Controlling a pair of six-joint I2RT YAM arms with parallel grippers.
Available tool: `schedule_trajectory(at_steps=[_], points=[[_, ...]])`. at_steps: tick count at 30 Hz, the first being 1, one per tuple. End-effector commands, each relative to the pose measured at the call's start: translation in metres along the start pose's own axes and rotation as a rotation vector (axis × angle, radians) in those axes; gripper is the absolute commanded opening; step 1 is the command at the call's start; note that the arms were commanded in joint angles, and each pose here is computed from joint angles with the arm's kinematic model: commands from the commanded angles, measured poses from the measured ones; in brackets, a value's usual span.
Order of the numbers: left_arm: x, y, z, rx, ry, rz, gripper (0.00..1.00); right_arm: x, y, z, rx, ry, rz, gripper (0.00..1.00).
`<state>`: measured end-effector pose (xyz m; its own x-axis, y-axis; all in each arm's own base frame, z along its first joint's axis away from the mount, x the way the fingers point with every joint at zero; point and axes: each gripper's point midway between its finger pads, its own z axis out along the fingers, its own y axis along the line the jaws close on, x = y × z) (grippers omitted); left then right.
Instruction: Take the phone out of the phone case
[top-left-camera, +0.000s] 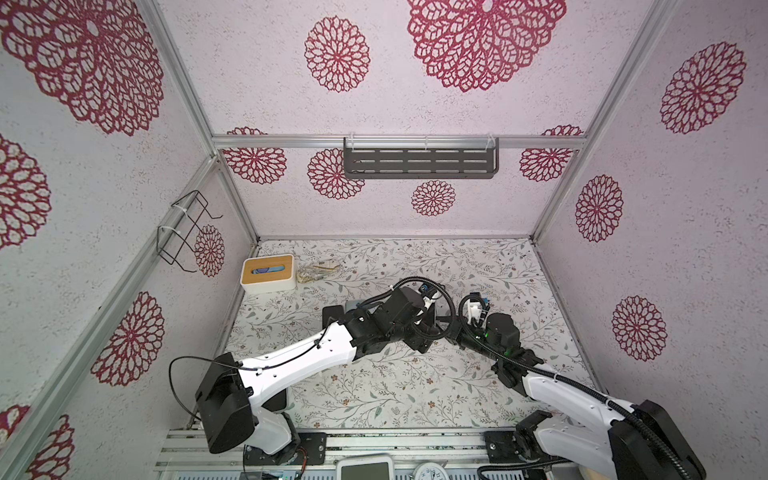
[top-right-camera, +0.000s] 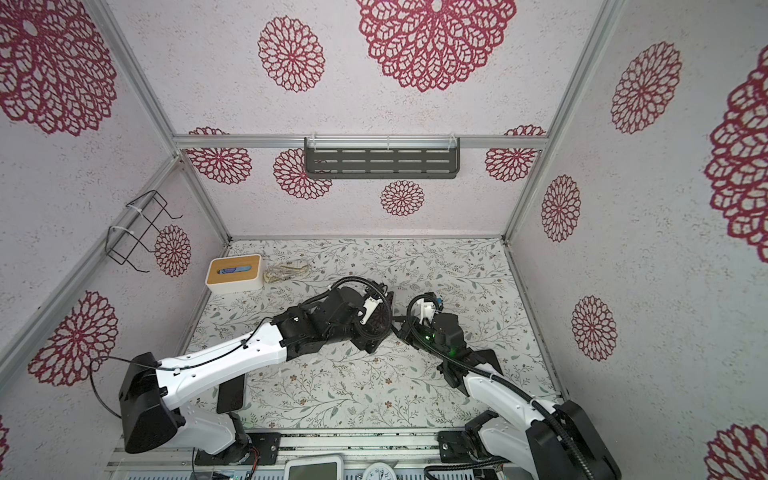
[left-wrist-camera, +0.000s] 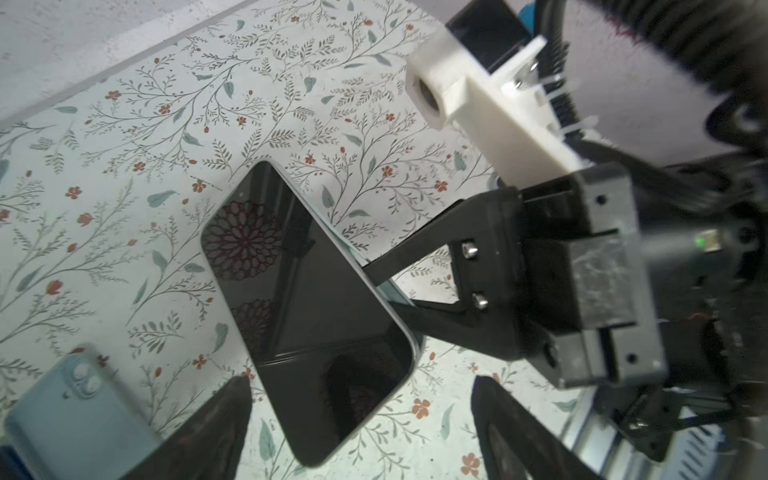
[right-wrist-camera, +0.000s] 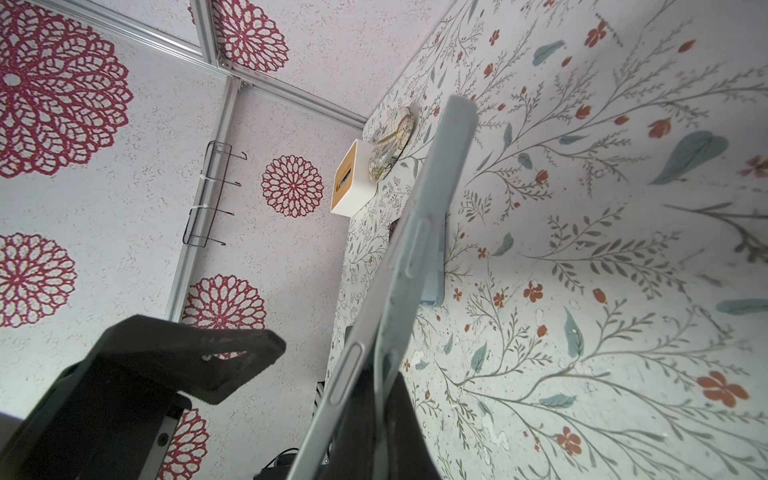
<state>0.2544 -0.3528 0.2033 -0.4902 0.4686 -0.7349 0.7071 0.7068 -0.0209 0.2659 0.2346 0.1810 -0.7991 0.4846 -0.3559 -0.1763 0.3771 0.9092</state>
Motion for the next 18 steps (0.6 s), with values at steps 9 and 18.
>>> schedule_trajectory(at_steps=[9, 18], points=[[-0.01, 0.019, 0.019, -0.217, -0.009, 0.165, 0.67, -0.011, 0.037, -0.006, -0.147, -0.047, -0.019, 0.0], [-0.007, -0.002, 0.025, -0.115, -0.025, 0.196, 0.26, -0.011, 0.041, -0.009, -0.159, -0.046, -0.025, 0.0]])
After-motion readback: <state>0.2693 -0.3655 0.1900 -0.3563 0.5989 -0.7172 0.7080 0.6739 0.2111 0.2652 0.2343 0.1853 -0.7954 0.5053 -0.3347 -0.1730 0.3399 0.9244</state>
